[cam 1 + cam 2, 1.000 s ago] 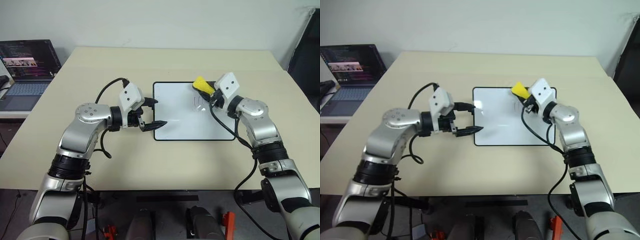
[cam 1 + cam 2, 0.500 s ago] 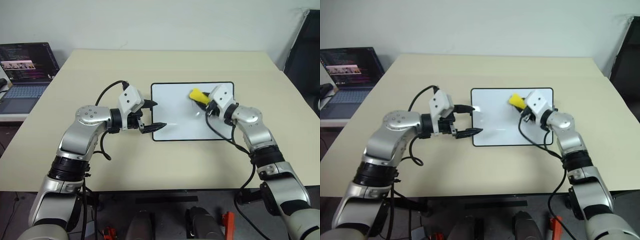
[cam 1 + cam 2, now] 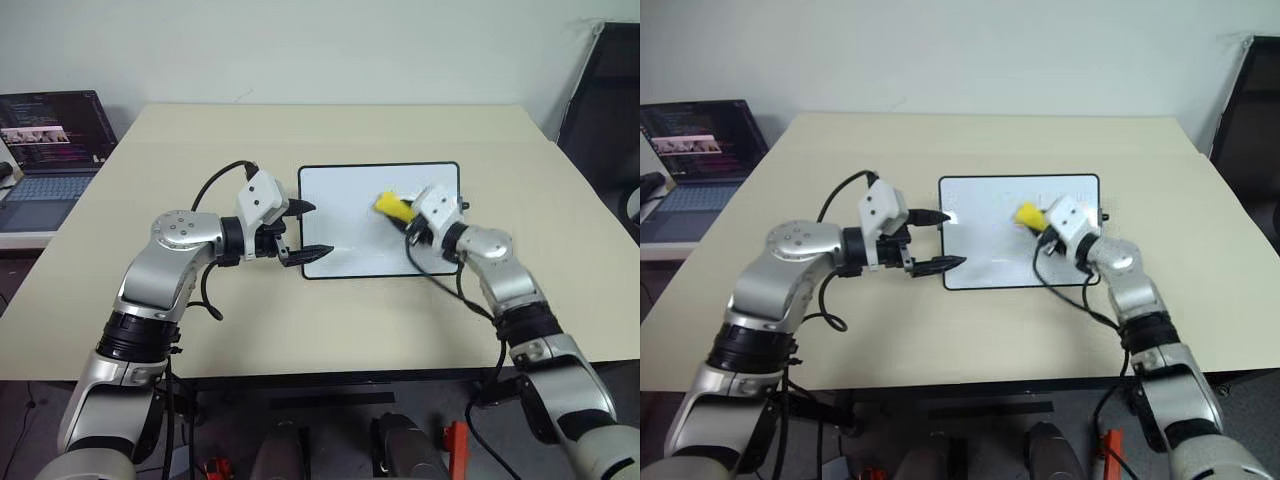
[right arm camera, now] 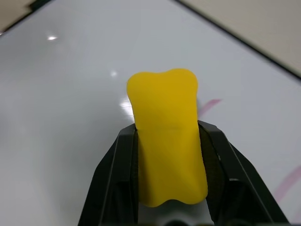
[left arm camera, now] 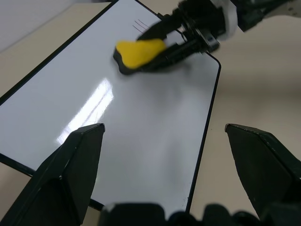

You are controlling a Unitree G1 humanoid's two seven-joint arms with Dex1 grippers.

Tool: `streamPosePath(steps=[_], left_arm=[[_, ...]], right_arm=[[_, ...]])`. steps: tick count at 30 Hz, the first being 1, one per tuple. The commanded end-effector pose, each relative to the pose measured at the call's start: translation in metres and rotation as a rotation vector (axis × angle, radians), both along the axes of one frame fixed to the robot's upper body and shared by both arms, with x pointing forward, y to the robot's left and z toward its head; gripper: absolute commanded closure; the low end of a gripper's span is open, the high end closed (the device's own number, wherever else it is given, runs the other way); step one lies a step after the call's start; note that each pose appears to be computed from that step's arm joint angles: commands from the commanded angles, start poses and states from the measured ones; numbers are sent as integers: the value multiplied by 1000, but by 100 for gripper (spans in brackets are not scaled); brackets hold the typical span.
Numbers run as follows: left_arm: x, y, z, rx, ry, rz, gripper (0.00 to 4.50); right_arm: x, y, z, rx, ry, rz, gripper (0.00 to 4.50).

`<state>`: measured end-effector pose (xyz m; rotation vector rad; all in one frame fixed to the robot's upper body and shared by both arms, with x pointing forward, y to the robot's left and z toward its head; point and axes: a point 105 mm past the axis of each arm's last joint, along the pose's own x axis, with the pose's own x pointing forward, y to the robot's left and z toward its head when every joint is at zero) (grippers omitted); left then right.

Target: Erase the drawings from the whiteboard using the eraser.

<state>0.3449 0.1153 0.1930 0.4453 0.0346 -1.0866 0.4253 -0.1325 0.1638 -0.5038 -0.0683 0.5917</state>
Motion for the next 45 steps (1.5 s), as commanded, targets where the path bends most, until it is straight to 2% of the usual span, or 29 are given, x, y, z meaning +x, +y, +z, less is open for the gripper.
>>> streamPosePath(steps=[1, 9, 14, 18, 20, 25, 29, 33, 37, 40, 45], left_arm=[[-1, -5, 18, -12, -64, -18, 0], [-1, -5, 17, -13, -63, -19, 0], [-1, -6, 18, -13, -62, -23, 0], [-1, -6, 18, -12, -62, -22, 0], [-1, -6, 18, -12, -62, -22, 0], [-1, -5, 20, -15, -66, -21, 0], [1, -3, 23, -10, -71, -17, 0], [1, 1, 32, 11, -104, -10, 0], [0, 6, 34, 19, -107, -3, 0], [2, 8, 30, 26, -98, 5, 0], [3, 6, 28, 43, -95, -1, 0]], right_arm=[[7, -27, -20, 23, 100, -131, 315], [1, -20, -29, 3, 120, -104, 315], [-14, 0, -35, -35, 154, 41, 315], [-44, 14, -62, -160, 256, 206, 315], [-48, 14, -64, -163, 266, 219, 315], [-51, 7, -24, -74, 196, 234, 315], [-76, -4, 28, 49, 136, 321, 315], [-102, -39, 67, 46, 84, 306, 315], [-108, -88, 85, -42, 71, 159, 315], [-109, -112, 80, -106, 99, 81, 315], [-108, -116, 74, -145, 119, 66, 315]])
